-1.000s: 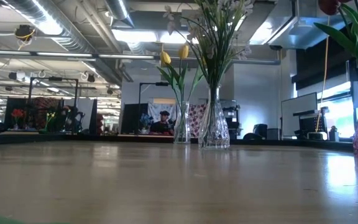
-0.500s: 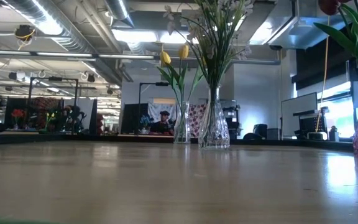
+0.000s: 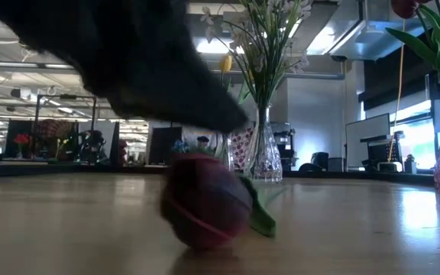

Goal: Sort flowers into vase by color
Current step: Put the red flower into the pink vase, then return to Home Position

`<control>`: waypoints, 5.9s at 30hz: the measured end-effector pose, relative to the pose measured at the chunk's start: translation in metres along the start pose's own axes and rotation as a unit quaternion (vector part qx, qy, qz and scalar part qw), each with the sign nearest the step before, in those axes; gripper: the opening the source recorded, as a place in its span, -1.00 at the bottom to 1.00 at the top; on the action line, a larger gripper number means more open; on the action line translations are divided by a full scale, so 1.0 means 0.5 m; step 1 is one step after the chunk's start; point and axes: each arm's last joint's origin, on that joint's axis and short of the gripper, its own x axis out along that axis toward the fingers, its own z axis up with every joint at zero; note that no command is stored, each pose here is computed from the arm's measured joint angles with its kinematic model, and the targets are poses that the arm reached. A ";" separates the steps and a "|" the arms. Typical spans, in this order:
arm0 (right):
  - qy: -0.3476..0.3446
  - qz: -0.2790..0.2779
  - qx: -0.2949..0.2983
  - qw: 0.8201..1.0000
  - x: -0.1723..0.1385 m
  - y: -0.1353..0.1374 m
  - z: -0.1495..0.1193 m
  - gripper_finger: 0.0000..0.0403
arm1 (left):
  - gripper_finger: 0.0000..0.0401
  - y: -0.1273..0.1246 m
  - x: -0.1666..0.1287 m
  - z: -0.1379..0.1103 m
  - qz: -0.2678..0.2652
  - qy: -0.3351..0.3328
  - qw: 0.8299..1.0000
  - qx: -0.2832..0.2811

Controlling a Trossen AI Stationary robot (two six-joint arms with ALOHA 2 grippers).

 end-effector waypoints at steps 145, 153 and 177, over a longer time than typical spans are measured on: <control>-0.297 0.031 -0.003 0.954 -0.325 -0.428 -0.307 -0.98 | -0.56 0.113 0.002 0.206 0.152 -0.165 0.973 -0.049; -0.237 0.029 -0.024 0.971 -0.313 -0.427 -0.328 -0.98 | -0.56 0.096 -0.009 0.222 0.104 -0.188 0.975 -0.046; -0.114 0.023 0.072 0.991 -0.366 -0.437 -0.360 -0.13 | -0.56 0.153 -0.096 0.316 0.052 -0.168 0.984 0.017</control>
